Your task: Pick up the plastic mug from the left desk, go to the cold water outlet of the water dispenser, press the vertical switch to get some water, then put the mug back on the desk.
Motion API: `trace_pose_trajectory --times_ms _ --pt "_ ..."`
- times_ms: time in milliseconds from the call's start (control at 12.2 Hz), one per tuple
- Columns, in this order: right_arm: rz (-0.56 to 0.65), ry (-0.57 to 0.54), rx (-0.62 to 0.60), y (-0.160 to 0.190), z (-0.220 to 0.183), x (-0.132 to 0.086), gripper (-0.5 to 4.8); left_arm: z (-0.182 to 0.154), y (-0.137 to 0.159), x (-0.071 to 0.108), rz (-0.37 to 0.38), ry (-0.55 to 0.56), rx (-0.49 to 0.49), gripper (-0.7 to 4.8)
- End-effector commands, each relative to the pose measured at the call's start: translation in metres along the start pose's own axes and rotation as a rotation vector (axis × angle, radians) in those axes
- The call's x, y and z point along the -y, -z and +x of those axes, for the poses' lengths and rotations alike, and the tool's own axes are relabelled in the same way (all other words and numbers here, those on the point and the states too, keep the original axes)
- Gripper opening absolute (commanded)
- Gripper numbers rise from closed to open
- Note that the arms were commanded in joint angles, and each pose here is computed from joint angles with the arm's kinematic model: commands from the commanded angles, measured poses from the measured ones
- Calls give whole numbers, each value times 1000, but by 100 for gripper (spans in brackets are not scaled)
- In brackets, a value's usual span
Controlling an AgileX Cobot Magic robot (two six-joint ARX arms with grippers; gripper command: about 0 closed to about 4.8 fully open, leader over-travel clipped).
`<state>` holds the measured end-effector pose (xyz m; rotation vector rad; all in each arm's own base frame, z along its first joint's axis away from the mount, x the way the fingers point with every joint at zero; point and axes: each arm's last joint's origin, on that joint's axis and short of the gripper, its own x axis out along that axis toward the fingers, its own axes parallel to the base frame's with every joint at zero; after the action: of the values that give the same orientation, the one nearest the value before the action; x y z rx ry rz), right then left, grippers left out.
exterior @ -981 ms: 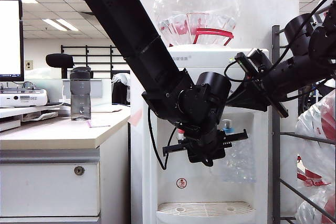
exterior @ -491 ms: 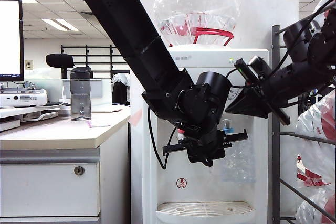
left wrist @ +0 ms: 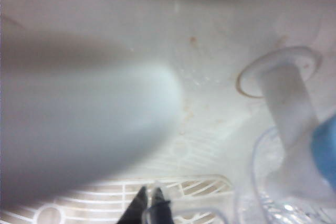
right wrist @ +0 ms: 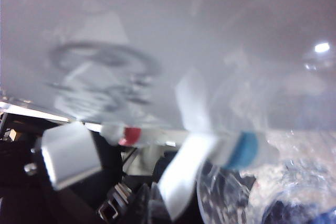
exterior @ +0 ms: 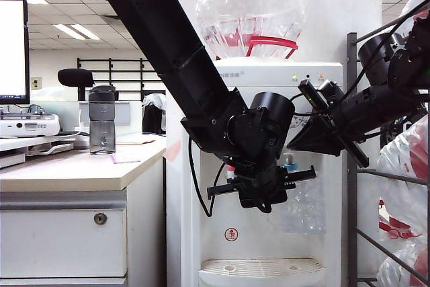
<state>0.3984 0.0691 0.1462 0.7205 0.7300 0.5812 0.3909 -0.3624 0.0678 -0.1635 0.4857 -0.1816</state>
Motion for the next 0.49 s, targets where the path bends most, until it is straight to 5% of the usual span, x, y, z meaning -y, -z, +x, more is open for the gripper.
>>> trace_pose_trajectory --times_ms 82,491 --pt "-5 0 6 -6 2 -4 -5 -5 -13 9 -40 52 69 -7" --pt "7 14 -13 -2 6 -2 -5 -5 -13 9 -37 52 70 -7"
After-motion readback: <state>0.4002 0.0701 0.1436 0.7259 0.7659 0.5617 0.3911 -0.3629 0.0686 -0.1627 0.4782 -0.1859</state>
